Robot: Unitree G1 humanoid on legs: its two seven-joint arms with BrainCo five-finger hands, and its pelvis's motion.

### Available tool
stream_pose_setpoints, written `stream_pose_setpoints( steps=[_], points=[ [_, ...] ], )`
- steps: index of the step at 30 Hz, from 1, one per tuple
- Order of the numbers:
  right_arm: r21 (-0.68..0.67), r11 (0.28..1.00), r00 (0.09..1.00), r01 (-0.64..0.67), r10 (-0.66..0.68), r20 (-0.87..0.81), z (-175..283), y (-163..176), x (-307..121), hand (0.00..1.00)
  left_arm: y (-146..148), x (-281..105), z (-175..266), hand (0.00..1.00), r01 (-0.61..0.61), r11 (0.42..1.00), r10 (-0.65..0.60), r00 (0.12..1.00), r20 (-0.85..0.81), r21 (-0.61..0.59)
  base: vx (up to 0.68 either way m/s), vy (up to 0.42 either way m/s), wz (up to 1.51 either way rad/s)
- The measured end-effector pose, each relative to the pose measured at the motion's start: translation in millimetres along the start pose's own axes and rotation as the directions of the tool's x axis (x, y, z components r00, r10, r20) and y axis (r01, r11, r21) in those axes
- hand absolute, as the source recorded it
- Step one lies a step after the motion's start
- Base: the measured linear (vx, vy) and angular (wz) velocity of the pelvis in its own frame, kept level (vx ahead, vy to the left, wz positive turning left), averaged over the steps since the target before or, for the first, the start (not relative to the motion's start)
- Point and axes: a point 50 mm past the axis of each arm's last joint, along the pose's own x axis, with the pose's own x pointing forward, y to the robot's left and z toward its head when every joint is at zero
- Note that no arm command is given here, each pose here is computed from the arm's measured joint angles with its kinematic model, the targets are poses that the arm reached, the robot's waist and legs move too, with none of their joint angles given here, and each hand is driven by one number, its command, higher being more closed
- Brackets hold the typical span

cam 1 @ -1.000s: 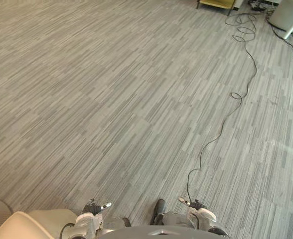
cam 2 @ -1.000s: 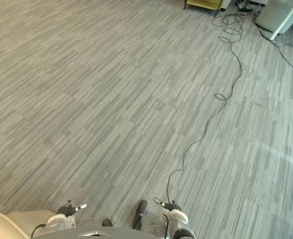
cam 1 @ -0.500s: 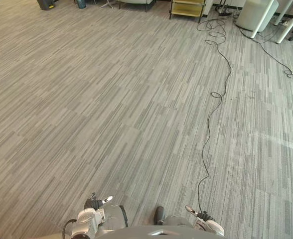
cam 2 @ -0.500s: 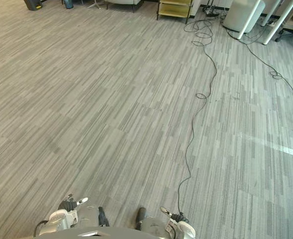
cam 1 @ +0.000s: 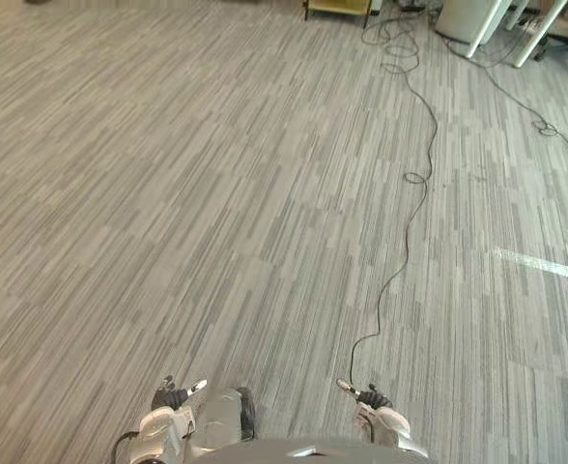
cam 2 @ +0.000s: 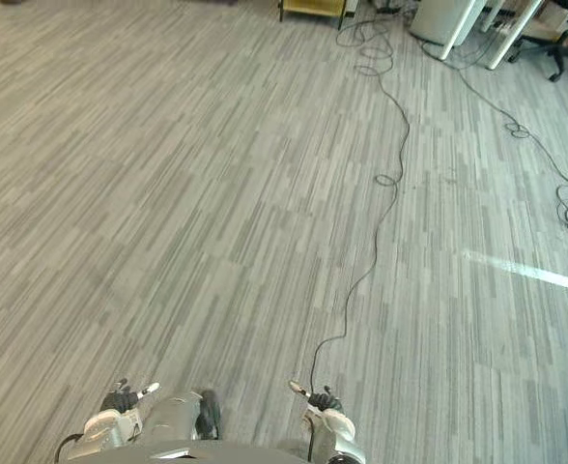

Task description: Pick up cushions and gather them together orderly.

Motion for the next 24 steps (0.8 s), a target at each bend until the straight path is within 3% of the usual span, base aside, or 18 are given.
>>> stream_pose_setpoints(
  steps=[9, 24],
  points=[
    [-0.061, 0.995, 0.996, 0.077, -0.079, -0.036, -8.0, -31.5, 0.1, 0.0, 12.1, 0.0, -9.0, 0.0, 0.003, 0.991, 0.003, 0.999, -0.042, 0.135, 0.31, 0.042, -0.01],
    [0.004, 0.997, 0.997, 0.078, -0.078, 0.017, 12.6, -25.9, 4.5, 0.0, -21.6, -2.2, -19.9, 0.0, 0.068, 0.996, -0.063, 0.994, -0.095, 0.056, 0.41, -0.131, 0.18]
  ],
)
